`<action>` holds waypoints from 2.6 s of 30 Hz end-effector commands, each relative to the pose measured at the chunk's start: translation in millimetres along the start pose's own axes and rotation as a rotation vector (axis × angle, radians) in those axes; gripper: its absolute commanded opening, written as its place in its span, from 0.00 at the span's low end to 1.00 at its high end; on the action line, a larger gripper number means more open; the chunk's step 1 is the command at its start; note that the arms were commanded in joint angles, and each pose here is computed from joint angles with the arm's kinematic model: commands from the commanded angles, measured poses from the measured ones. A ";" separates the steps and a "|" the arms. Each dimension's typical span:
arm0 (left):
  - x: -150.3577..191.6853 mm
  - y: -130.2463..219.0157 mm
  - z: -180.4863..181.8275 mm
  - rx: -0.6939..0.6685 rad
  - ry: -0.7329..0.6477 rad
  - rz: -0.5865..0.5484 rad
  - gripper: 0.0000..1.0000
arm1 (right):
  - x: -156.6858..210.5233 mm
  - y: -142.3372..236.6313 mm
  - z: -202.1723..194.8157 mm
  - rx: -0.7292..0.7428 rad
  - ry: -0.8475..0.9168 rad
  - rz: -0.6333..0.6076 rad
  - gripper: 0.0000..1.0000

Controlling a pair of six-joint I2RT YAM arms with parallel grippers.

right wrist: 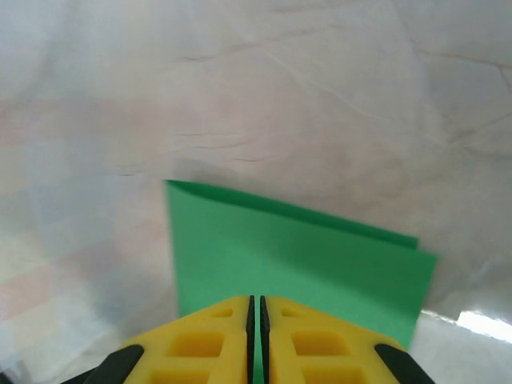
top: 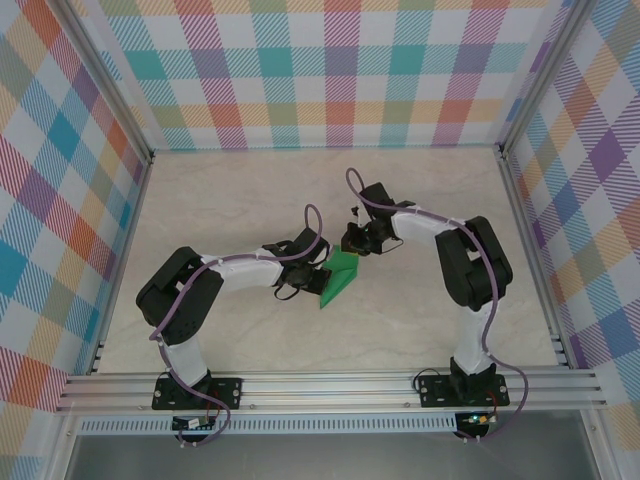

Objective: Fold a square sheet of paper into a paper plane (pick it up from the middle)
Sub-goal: Third fold the triangle at the center of the table.

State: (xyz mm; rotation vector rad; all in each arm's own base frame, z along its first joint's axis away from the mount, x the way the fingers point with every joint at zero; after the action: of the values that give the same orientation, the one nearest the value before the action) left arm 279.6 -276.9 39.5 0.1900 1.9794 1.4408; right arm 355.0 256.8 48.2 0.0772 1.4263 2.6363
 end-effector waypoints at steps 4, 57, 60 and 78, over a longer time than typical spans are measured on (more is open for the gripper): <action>-11.0 14.8 0.9 -0.001 -0.018 -0.026 0.00 | 8.1 -15.4 -17.3 0.076 0.013 0.074 0.12; -3.9 -6.2 6.8 -0.022 -0.022 0.010 0.00 | 14.2 -17.5 -25.0 0.097 0.002 0.092 0.14; 0.2 -10.4 7.3 -0.021 -0.021 0.023 0.00 | 13.9 -14.5 -20.7 0.081 0.006 0.090 0.14; 14.6 -13.0 10.0 -0.026 -0.019 0.049 0.00 | 30.2 54.9 16.5 -0.163 -0.010 -0.017 0.14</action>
State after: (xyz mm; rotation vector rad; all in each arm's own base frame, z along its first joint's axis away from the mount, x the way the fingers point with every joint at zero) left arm 284.2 -279.6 38.4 0.1980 1.9557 1.4373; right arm 333.8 236.2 100.5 -0.0051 1.3337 2.6338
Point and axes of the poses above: each hand's point on the last joint's axis, 136 mm out from that joint toward the fingers, its own y axis back along the fingers, its own z axis along the line the jaws close on, x = y × z, the point moved 2 cm from there along y, back along the fingers, and after that the axes turned 10 degrees about -y, right-handed, at the moved point
